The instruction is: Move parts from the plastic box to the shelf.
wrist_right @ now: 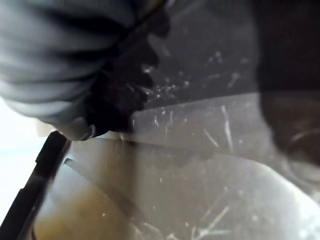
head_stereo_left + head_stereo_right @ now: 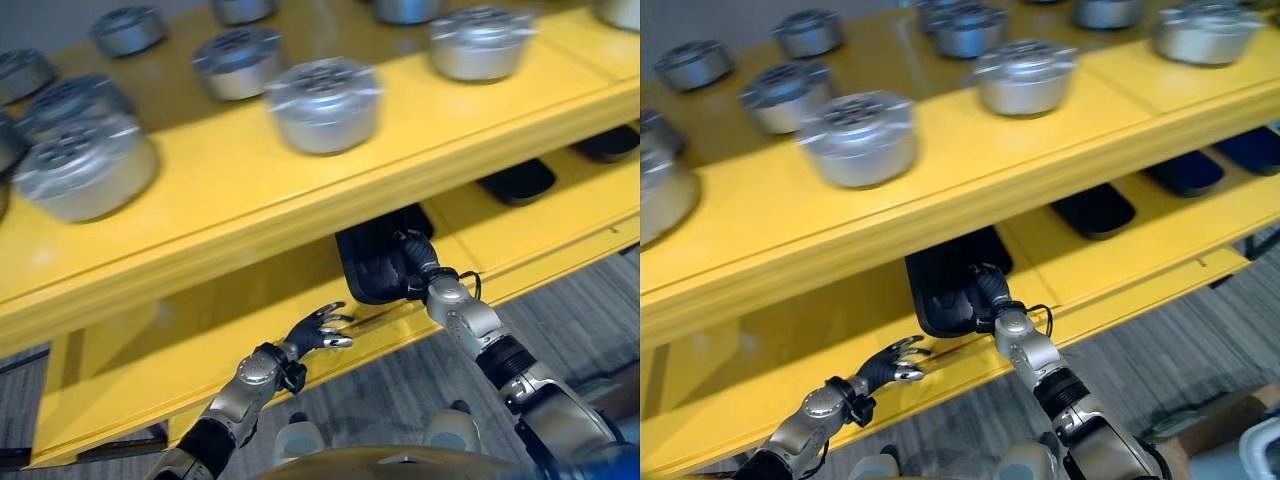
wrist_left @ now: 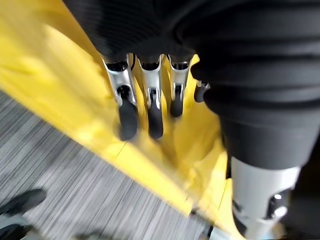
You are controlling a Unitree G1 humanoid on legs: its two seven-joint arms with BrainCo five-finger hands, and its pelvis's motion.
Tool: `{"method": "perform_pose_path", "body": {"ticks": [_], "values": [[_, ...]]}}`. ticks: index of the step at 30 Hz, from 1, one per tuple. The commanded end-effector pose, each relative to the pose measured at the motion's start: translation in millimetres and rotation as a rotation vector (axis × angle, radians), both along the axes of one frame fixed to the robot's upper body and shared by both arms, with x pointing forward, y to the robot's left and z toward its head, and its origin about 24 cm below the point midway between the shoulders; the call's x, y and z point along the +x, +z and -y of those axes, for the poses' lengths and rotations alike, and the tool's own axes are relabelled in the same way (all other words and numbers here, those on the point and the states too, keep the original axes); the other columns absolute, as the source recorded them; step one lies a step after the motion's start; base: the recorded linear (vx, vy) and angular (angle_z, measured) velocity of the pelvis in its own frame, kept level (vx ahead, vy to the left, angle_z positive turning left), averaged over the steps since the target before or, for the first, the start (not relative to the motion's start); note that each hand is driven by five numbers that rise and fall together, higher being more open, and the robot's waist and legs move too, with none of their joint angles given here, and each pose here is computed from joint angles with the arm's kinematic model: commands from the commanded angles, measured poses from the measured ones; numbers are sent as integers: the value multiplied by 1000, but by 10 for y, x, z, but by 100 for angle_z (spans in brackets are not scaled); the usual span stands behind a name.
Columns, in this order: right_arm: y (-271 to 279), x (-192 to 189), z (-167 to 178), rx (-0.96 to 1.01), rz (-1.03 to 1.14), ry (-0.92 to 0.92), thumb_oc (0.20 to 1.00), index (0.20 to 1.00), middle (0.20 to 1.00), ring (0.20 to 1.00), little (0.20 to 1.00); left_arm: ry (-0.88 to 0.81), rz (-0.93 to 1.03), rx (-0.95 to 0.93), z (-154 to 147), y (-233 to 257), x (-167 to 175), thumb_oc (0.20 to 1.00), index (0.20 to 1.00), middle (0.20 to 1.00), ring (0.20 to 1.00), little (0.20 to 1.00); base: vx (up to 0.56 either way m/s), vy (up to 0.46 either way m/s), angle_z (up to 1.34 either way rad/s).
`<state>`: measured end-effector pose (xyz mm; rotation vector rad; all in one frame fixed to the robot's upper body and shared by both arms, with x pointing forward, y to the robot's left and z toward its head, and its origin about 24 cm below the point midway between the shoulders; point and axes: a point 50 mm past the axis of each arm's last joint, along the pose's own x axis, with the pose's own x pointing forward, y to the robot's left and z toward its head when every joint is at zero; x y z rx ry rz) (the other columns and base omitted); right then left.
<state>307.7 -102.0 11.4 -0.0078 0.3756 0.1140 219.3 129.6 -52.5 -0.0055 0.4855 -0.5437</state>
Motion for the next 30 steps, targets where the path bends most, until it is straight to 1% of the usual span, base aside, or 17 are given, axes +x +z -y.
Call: {"method": "perform_pose_path", "body": {"ticks": [1,9,13,18,24,28,30], "values": [[452,109,-288,137,181,89,200,200,200,200,200,62,-11,25,-180,-43,-114,1000,1000,1000,1000,1000,0,194,16],[418,-32,-528,147,180,162,200,200,200,200,200,115,-11,32,-288,-68,-240,1000,1000,1000,1000,1000,-45,108,12],[417,-67,-639,149,183,180,200,200,200,200,200,133,11,42,-329,-36,-233,1000,1000,1000,1000,1000,-82,37,6],[444,-50,-707,134,201,161,200,200,200,200,200,145,29,47,-332,-14,-194,1000,1000,1000,1000,1000,-79,47,5],[452,18,-684,82,201,114,200,200,200,200,200,158,29,51,-352,4,-150,1000,1000,1000,1000,1000,-10,8,1],[435,92,-607,28,191,73,200,200,200,200,200,151,43,33,-332,36,-120,1000,1000,1000,1000,1000,0,0,0],[419,133,-548,7,185,46,200,200,200,200,200,183,65,28,-330,68,-95,1000,1000,1000,1000,1000,0,0,0]]}}
